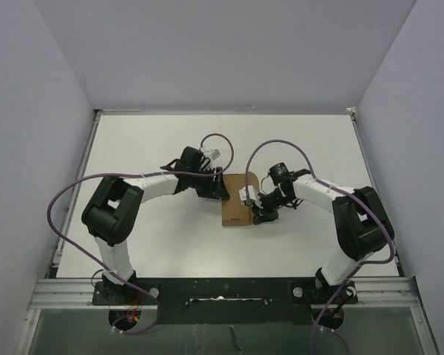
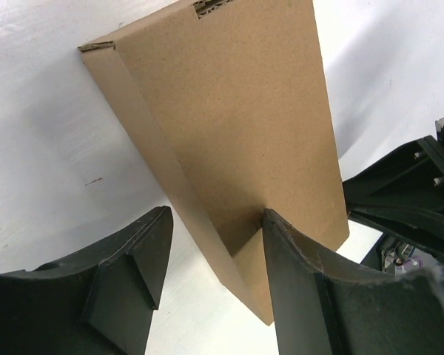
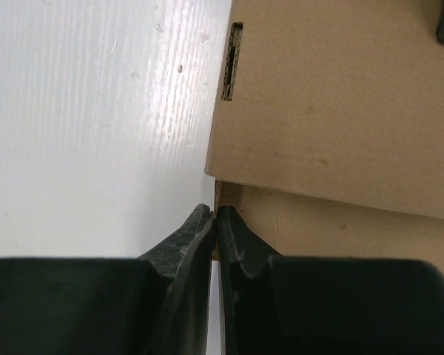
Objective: Fold the paper box
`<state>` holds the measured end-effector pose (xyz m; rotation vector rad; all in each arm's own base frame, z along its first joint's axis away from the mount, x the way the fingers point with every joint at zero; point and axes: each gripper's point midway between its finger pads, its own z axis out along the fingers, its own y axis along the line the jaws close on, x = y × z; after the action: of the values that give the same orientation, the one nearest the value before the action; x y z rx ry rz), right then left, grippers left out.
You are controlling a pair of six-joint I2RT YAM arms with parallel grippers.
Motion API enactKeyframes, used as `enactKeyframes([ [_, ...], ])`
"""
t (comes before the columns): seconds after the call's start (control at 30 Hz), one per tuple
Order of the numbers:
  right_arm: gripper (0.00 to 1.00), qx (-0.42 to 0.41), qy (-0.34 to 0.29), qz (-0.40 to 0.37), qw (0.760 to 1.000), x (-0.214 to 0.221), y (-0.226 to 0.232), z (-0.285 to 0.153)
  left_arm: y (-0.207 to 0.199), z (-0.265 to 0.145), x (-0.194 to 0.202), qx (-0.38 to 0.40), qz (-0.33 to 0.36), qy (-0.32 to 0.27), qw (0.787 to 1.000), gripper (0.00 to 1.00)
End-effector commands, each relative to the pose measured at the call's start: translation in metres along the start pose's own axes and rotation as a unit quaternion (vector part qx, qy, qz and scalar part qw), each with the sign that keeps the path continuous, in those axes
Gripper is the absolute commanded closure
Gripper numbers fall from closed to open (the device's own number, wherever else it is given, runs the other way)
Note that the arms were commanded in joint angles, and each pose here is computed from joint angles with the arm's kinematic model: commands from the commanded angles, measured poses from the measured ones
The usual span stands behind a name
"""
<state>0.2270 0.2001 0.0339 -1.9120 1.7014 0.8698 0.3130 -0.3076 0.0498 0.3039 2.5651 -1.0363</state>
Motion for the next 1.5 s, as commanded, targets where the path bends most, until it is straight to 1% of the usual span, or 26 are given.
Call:
enactKeyframes([
  [0.0, 0.93, 0.008, -0.006, -0.028, 1.000, -0.027, -0.003, -0.005, 0.000, 0.005, -0.013, -0.008, 0.003, -0.009, 1.000, 0.51],
  [0.17, 0.93, 0.010, 0.014, -0.035, 0.999, -0.029, -0.002, -0.002, 0.004, 0.005, -0.013, -0.017, 0.000, -0.009, 1.000, 0.51],
  [0.33, 0.93, 0.011, 0.020, -0.028, 0.999, -0.033, -0.003, -0.001, 0.006, 0.005, -0.012, -0.023, -0.001, -0.008, 1.000, 0.51],
  [0.6, 0.91, 0.037, 0.057, 0.034, 0.997, -0.038, -0.016, 0.004, 0.006, 0.004, -0.013, -0.032, 0.006, -0.013, 0.999, 0.51],
  [0.9, 0.86, 0.017, 0.062, 0.040, 0.997, -0.042, -0.009, 0.006, 0.004, 0.004, -0.015, -0.029, 0.014, -0.015, 0.999, 0.51],
  [1.0, 0.81, 0.016, 0.063, 0.040, 0.997, -0.039, -0.009, 0.002, 0.003, 0.004, -0.015, -0.025, 0.015, -0.015, 0.999, 0.51],
  [1.3, 0.75, 0.020, 0.034, 0.040, 0.998, -0.044, -0.009, -0.017, -0.003, 0.000, -0.019, -0.015, 0.022, -0.020, 0.999, 0.48],
  [1.4, 0.73, 0.025, 0.011, 0.045, 0.999, -0.048, -0.010, -0.027, -0.005, 0.000, -0.019, -0.012, 0.025, -0.020, 0.999, 0.47],
  [1.47, 0.74, 0.032, -0.017, 0.060, 0.998, -0.053, -0.013, -0.036, -0.005, -0.001, -0.020, -0.010, 0.025, -0.021, 0.999, 0.47],
])
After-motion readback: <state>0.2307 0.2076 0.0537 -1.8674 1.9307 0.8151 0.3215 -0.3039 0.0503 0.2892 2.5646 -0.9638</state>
